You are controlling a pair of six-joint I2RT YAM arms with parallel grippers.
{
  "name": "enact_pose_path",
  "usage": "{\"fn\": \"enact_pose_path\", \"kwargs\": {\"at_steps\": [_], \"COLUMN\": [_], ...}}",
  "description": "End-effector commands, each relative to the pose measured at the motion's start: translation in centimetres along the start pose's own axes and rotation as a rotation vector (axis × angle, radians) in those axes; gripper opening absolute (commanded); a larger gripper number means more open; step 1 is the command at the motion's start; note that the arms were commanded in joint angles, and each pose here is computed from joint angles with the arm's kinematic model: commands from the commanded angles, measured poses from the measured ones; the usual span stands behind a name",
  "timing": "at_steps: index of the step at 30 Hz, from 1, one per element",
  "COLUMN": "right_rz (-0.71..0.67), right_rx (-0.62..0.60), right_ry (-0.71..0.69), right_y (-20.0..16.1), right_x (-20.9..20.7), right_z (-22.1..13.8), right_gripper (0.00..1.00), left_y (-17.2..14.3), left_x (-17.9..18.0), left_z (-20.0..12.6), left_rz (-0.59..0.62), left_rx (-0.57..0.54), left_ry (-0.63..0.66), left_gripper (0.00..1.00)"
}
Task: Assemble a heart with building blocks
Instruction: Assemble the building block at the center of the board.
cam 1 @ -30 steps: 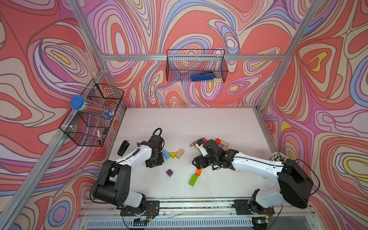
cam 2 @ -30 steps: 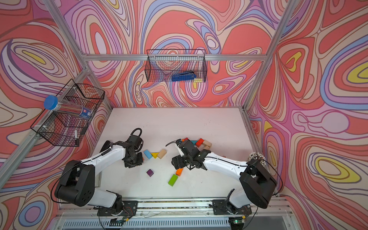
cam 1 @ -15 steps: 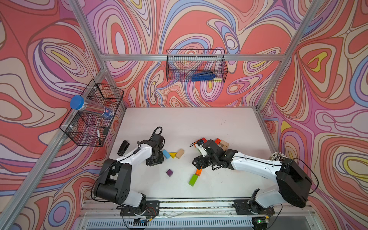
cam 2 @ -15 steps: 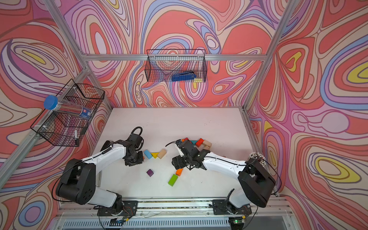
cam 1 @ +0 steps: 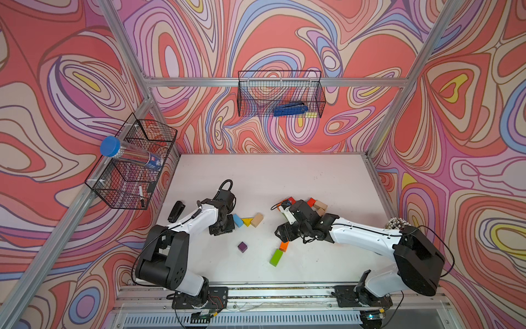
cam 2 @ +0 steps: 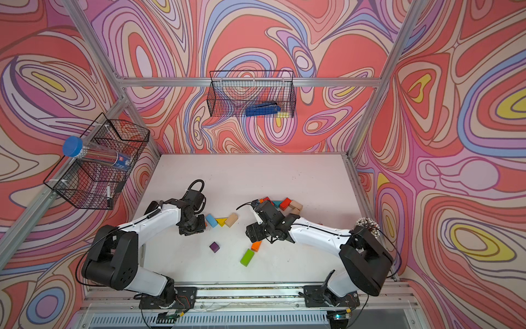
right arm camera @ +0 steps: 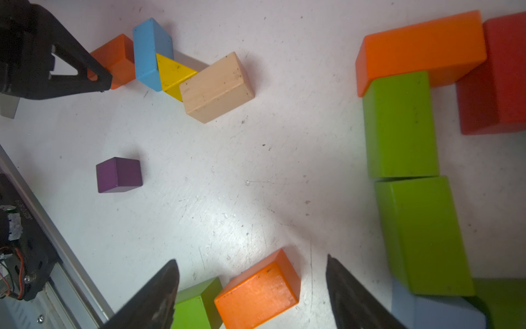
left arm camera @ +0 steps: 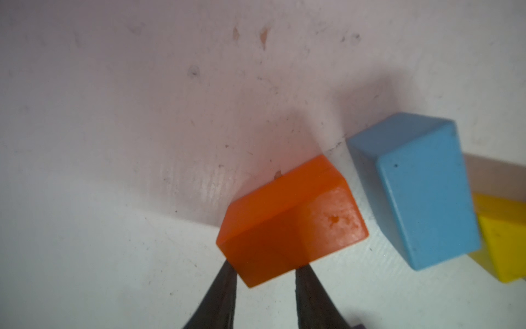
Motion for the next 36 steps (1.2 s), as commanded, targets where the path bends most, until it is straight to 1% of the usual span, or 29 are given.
{"fn": "enact_pose_path", "kwargs": {"at_steps": [1, 36], "right_rz": [0.005, 0.010], "right_rx": [-0.005, 0.004], "right_ry": [-0.006, -0.008], "right_y": [0.08, -0.07], "right_x": [-0.20, -0.27], "right_z": [0.36, 0.57], "right_gripper": [0.82, 0.81], "left_y": [0.67, 0.82], "left_x": [-0.32, -0.77], "left_z": [-0.06, 0.13], "left_rz": [0.005, 0.020], "left_rx": [-0.019, -0.018], "left_ry": [-0.002, -0.040], "left_gripper": [0.37, 0.39]}}
Point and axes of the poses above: each gripper's point midway between its finger pads, its own z axis out along the fingers, its own x axis along the line the jaws close on, y = z × x, the point moved 10 cm from there along -z, back along the fingers, and after that the axes turned 13 degrees about -z, right-handed, at the moved point
